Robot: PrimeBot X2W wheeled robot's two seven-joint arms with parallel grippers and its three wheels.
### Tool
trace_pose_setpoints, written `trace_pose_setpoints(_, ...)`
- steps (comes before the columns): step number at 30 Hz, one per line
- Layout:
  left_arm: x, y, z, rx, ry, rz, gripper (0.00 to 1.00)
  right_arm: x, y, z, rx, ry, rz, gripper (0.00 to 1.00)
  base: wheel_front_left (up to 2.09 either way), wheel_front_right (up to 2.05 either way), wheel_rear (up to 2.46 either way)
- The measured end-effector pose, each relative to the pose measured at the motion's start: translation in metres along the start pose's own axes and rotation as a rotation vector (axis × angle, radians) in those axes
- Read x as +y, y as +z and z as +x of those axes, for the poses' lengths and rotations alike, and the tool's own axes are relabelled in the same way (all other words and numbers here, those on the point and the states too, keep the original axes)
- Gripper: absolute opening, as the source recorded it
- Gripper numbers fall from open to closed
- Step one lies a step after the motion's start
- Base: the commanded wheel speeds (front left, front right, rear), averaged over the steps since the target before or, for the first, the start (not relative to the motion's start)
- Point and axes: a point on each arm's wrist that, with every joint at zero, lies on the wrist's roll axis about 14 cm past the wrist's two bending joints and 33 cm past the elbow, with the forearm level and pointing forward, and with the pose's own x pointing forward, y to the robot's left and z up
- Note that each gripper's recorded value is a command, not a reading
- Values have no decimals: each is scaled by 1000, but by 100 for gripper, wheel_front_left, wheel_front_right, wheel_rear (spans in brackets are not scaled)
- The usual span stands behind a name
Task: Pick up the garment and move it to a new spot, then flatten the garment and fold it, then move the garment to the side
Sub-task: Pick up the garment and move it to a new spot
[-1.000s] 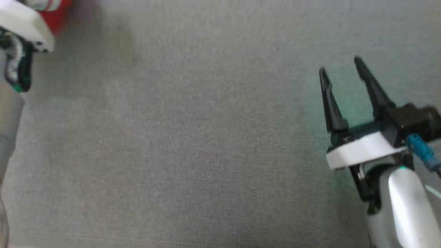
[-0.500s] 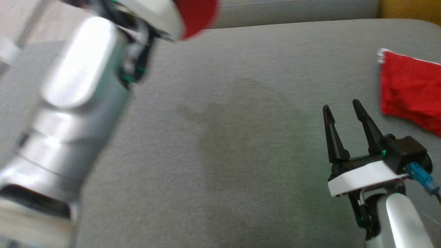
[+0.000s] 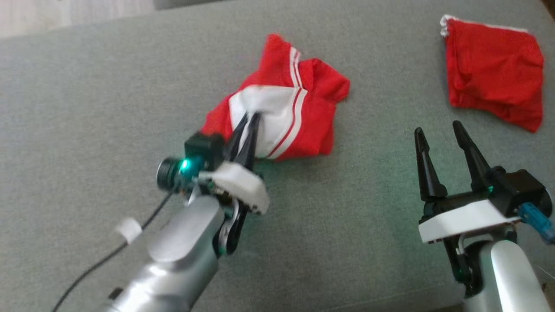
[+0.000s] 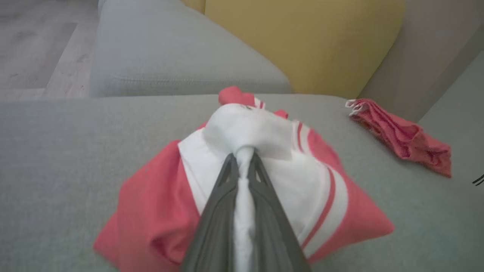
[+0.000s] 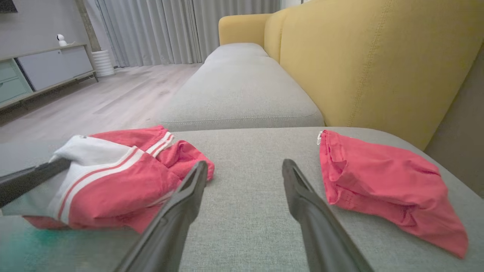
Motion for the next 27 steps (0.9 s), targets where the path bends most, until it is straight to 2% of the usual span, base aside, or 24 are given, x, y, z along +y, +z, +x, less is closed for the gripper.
trace_pose_setpoints(3,13,-26,-2,40,36,16,0,-3,-5,1,15,-9,-6,100,0,0,0)
trace_pose_setpoints(4,16,-28,-2,40,45,22,14,-3,-6,2,18,-8,-6,100,0,0,0)
trace_pose_setpoints(5,18,-29,-2,38,52,24,47,-2,-6,3,18,-5,-6,100,0,0,0)
trace_pose_setpoints(6,18,-29,-3,32,57,23,100,0,-5,3,16,0,-8,100,0,0,0)
trace_pose_setpoints(17,15,29,-24,-128,76,89,100,21,24,3,-57,62,-42,100,0,0,0)
trace_pose_setpoints(23,15,44,-61,-199,126,102,100,30,46,-7,-118,87,-39,100,0,0,0)
trace_pose_setpoints(27,26,39,-96,-226,203,78,100,35,39,-21,-103,101,-3,100,0,0,0)
